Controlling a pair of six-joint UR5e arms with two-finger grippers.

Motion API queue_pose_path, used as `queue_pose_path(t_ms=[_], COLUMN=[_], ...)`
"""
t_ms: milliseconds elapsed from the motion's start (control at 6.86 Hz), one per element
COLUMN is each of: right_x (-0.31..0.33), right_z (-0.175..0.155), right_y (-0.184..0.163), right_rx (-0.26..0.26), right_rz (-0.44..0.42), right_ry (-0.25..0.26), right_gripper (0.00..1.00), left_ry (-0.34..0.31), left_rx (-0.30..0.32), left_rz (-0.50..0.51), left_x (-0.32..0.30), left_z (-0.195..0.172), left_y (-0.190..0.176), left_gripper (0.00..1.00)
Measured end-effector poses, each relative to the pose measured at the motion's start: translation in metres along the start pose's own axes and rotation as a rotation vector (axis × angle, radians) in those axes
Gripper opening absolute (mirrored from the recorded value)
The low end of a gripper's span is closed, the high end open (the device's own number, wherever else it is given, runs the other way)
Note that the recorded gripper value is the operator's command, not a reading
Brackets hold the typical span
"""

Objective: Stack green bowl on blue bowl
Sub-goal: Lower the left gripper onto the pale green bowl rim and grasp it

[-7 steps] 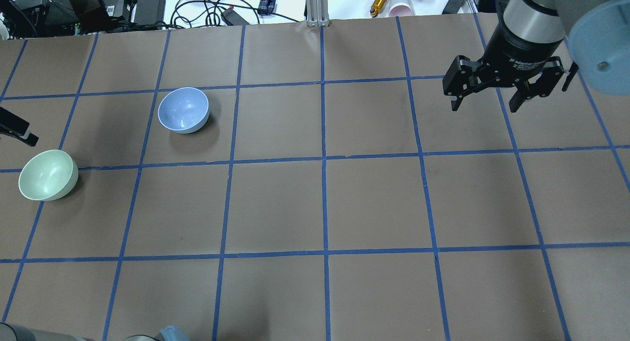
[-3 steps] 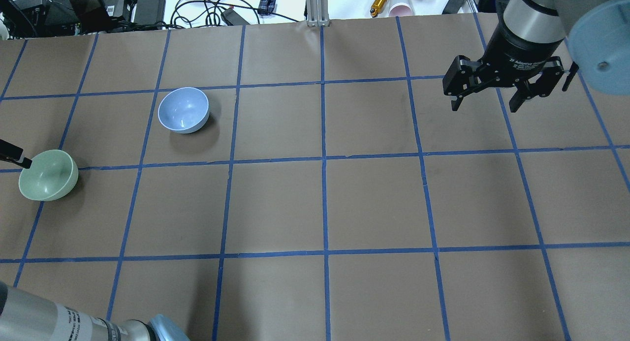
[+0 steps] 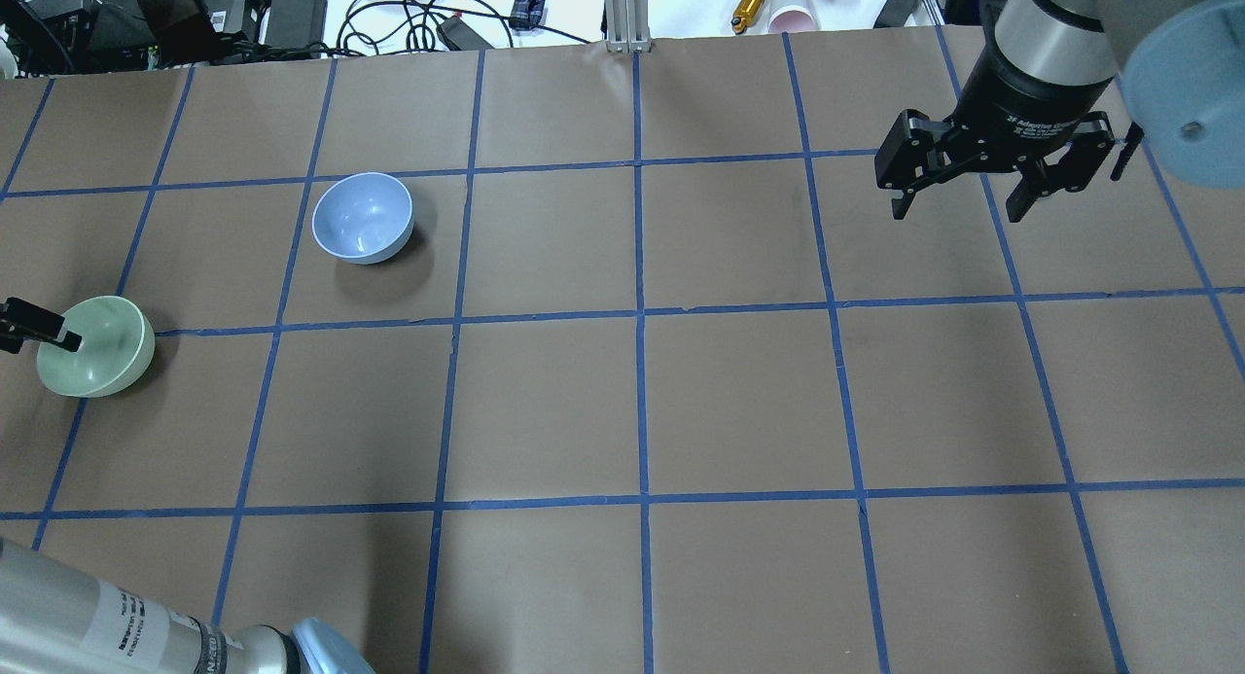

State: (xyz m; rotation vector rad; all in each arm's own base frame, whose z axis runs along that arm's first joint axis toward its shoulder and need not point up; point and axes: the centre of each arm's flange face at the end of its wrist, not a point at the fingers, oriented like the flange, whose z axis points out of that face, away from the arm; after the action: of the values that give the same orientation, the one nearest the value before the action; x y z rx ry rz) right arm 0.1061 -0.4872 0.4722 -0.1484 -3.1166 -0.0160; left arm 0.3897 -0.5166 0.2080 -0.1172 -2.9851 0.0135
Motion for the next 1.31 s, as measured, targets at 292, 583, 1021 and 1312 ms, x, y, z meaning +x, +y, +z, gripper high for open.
queue_pose_path(t_ms=[292, 583, 1021, 1312], right_x=[0.0, 0.0, 0.0, 0.0], right_z=[0.0, 0.0, 0.0, 0.0], right_y=[0.0, 0.0, 0.0, 0.0], right_rx=[0.0, 0.0, 0.0, 0.0], right_rz=[0.0, 0.0, 0.0, 0.0], right_ry=[0.0, 0.0, -0.001, 0.0], right_gripper=[1.0, 1.0, 1.0, 1.0], left_ry=[0.034, 0.045, 0.056, 0.055], left_rx=[0.0, -0.007, -0.02, -0.022], left_rz=[0.011, 0.013, 0.013, 0.018], left_x=[-0.003, -0.004, 0.0, 0.0], left_z=[0.019, 0.026, 0.034, 0.035], left_y=[-0.002, -0.001, 0.003, 0.003], left_gripper=[1.0, 0.97, 0.71, 0.31])
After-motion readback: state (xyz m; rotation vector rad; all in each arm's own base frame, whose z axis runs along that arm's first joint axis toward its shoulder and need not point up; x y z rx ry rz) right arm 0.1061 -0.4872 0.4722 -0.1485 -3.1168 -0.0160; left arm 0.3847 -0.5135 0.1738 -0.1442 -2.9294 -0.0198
